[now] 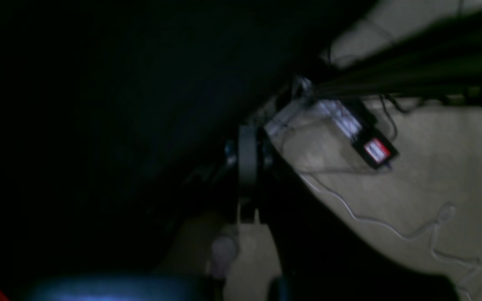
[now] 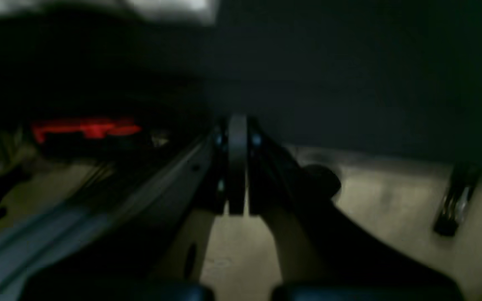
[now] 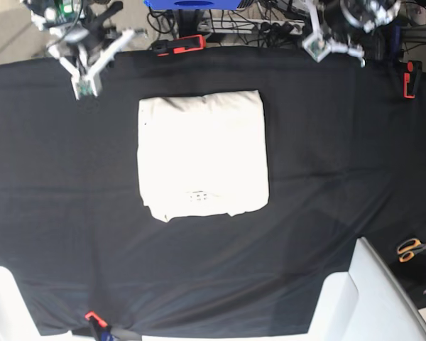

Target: Fold the T-shirt properly

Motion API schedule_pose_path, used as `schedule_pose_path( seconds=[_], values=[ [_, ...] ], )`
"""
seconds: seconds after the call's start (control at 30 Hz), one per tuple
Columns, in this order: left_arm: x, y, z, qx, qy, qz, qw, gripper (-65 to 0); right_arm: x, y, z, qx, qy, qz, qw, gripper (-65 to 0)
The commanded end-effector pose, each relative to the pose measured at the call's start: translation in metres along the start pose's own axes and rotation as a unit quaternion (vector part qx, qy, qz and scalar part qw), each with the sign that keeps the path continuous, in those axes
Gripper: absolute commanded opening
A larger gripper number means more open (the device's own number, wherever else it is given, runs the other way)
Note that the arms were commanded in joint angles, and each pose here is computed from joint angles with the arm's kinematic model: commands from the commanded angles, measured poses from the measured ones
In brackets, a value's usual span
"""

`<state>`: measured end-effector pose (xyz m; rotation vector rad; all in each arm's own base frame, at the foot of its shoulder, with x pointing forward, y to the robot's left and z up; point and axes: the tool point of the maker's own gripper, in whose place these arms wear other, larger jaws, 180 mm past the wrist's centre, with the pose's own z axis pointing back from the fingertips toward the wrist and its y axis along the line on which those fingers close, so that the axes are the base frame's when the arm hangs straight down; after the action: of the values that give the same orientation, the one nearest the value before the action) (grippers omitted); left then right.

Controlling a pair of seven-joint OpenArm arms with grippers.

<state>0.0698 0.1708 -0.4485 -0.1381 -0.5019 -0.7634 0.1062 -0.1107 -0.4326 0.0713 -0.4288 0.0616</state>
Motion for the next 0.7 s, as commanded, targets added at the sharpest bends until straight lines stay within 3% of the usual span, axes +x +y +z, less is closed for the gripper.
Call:
schedule_pose_path(
  seconds=[0.0,0.07,0.27,0.4,0.57,0.67],
  values=[
    [0.003,-0.007,0.006,-0.005,-0.011,0.005,1.0,-65.0,-0.015,-0.002,0.006,-0.006,0.022,-0.009,0.9997,-65.0],
    [-0.009,-0.022,0.011,-0.016,0.002,0.015,1.0,-65.0,-0.048,-0.001,0.014,-0.011,0.069,-0.02,0.9973,-65.0],
    [-0.065,-0.055,0.011,-0.056,0.068,0.057,0.995,-65.0,-0.102,0.001,0.015,-0.022,0.135,-0.028,0.9902,-65.0],
    [-0.104,-0.073,-0.016,-0.08,0.113,0.107,0.985,-65.0,-0.139,0.005,-0.019,-0.018,0.19,-0.009,0.9815,-65.0],
    [-0.131,-0.113,-0.06,-0.128,0.105,0.184,0.969,-65.0,-0.211,0.019,-0.069,0.021,0.276,0.028,0.9604,-65.0],
    [-0.161,-0.123,-0.091,-0.118,0.132,0.226,0.958,-65.0,-0.263,0.001,-0.097,0.022,0.31,0.044,0.9496,-65.0]
  ],
)
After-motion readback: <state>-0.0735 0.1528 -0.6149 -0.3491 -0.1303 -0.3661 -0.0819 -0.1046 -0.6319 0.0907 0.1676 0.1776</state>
